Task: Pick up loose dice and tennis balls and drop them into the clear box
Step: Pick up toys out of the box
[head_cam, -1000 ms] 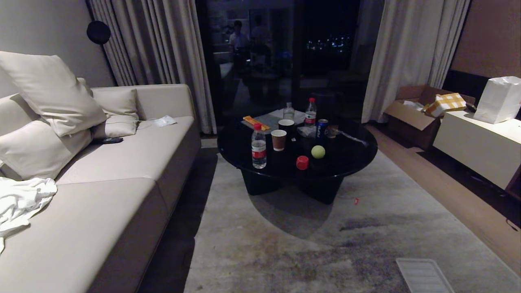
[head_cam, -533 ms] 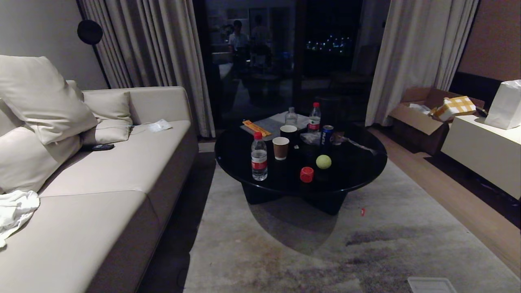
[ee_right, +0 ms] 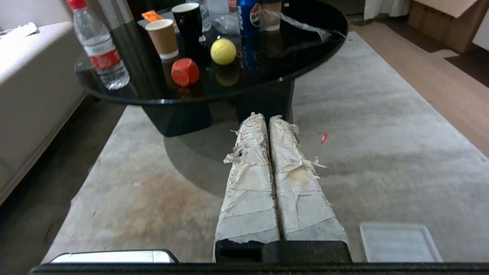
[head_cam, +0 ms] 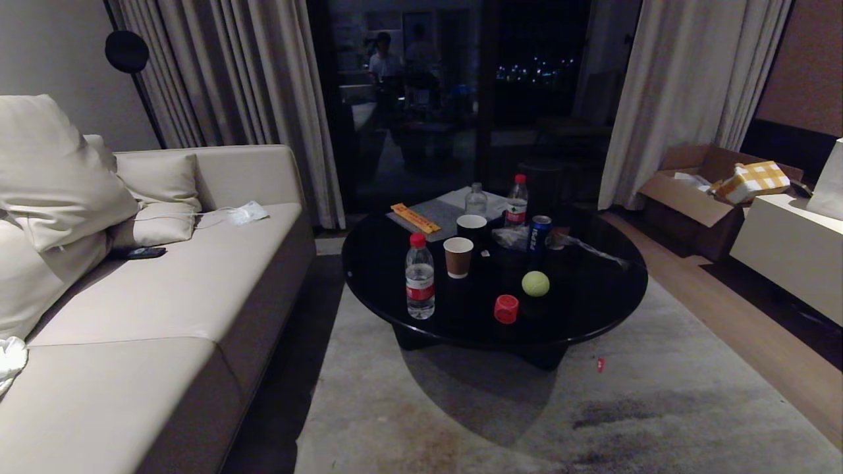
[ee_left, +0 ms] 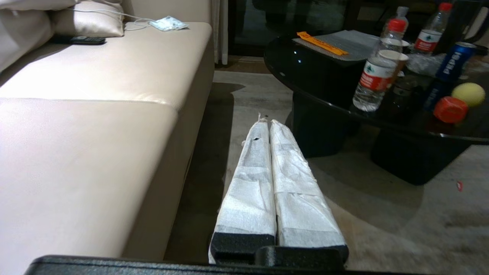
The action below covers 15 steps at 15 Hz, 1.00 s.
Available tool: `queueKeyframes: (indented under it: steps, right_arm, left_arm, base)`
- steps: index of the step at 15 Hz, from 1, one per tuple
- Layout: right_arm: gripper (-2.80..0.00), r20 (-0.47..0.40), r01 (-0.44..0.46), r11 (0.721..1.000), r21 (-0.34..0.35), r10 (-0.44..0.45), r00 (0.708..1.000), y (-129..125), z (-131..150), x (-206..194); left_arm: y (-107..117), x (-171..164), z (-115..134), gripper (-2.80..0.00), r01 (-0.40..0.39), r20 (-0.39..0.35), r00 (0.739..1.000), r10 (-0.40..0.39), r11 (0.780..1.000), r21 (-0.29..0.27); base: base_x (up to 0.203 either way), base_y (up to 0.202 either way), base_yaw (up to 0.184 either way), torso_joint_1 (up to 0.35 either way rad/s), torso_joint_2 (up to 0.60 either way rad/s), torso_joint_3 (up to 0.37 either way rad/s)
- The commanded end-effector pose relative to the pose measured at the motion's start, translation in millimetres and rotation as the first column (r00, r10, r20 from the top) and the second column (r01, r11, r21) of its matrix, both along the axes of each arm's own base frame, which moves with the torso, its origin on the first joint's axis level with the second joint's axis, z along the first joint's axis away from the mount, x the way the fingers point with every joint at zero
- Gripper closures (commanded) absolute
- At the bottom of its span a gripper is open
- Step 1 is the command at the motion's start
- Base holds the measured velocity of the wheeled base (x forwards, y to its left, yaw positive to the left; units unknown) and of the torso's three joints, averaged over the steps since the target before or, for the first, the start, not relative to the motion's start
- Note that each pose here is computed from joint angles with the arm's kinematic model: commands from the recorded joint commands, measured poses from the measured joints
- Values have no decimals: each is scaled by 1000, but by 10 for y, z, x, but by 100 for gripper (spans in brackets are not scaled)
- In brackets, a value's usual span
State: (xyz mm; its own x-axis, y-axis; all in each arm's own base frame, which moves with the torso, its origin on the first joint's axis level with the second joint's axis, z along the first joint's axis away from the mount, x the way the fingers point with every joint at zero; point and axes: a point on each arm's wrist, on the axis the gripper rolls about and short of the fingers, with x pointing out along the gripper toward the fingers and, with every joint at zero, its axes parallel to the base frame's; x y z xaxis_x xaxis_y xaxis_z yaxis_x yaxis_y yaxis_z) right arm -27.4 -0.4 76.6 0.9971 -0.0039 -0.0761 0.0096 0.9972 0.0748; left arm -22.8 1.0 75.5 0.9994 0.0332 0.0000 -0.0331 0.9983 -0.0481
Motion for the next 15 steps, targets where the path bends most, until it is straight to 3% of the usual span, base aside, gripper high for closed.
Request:
queueKeyframes:
  steps: [1,15]
  right_arm:
    - [0,-2,-1,1000,1,1,1000,0,-1,1]
    - [0,-2,0,1000,1,0,1000,0,-1,1]
  left_arm:
    - [0,2,-4,0,-1,-3,1000,1,1000,1]
    - [0,2,-4,0,-1,-3,1000,1,1000,-1]
  base:
    - [182,0,1,2,7,7]
    - [183,0,-1,3,2,4]
